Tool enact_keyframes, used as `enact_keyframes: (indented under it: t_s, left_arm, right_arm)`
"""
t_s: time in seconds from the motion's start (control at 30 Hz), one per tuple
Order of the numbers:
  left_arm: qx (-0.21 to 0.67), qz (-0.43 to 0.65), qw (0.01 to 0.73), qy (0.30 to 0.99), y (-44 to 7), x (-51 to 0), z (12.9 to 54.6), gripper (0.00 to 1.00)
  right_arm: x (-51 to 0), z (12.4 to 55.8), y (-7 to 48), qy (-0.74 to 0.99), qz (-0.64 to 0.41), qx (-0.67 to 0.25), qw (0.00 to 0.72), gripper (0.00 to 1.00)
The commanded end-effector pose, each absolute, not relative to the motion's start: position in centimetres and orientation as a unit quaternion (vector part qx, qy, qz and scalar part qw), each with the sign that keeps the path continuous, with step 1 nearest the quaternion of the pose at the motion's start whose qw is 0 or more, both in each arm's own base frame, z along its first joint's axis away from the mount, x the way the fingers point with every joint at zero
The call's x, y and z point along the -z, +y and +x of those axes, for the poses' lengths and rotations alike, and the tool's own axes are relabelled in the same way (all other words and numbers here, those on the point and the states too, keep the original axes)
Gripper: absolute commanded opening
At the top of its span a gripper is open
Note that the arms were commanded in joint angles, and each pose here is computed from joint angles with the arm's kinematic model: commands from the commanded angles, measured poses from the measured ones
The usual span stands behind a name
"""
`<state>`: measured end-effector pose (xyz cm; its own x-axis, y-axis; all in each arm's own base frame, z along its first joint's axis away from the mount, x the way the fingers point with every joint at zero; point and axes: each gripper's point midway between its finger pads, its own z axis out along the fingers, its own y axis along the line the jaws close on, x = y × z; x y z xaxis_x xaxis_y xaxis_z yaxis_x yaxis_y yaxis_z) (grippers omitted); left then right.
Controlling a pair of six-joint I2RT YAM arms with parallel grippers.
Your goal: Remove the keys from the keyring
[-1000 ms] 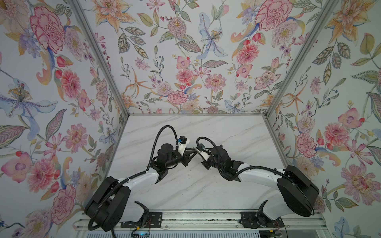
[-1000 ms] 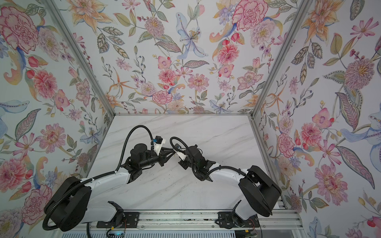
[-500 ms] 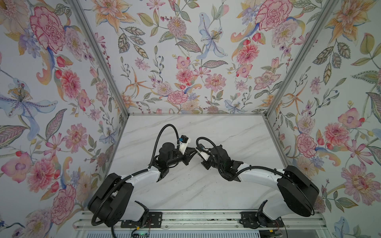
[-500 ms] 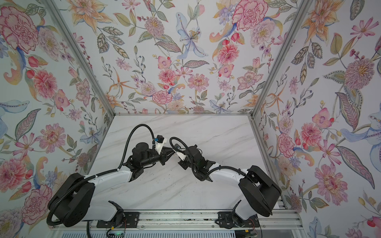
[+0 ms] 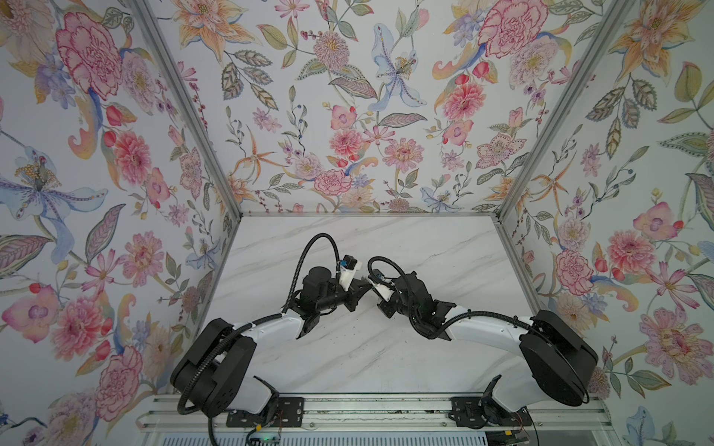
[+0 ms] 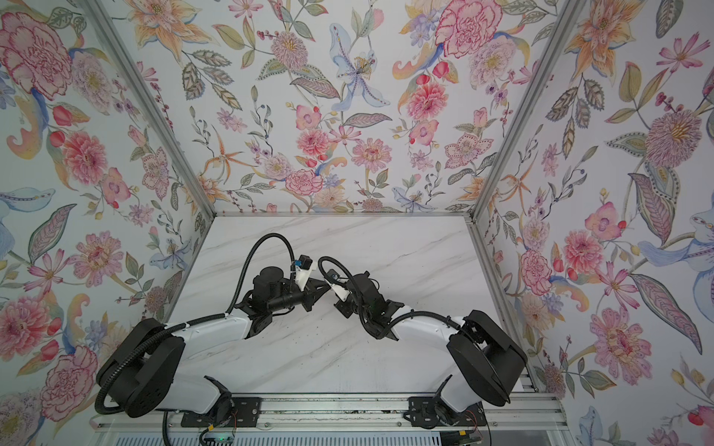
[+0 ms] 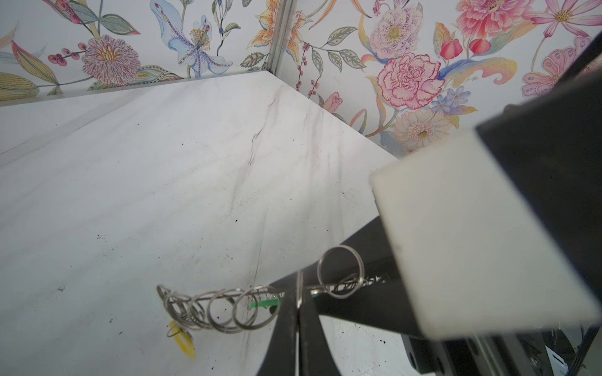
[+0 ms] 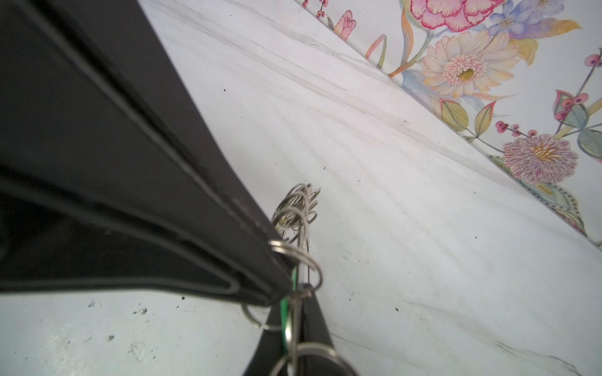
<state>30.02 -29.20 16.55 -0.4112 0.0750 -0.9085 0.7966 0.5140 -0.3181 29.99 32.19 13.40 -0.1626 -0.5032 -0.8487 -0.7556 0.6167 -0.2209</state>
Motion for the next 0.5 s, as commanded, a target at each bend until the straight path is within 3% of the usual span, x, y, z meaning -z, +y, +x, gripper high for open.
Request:
enact_keyframes:
  t_s: [0.0,0.1,0.17,0.47]
  left_arm:
    - [0.383,0.302,0.472,0.735,-29.3,-18.0,30.4,0.00]
    - [0.378,0.305,0.470,0.737,-29.3,-18.3,30.5,0.01]
    - [0.378,0.306,0.470,0.737,-29.3,-18.6,30.5,0.13]
    - [0.372,0.301,0.482,0.734,-28.8,-19.5,30.4,0.13]
  right_arm:
    - [-15.4,30.4,33.1,0.739,-0.411,-0.141,0.515,0.00]
    - [-15.2,30.4,33.1,0.740,-0.411,-0.141,0.513,0.00]
    - [-15.2,30.4,33.2,0.741,-0.411,-0.142,0.513,0.00]
    - [-15.3,30.4,33.3,0.739,-0.411,-0.144,0.513,0.00]
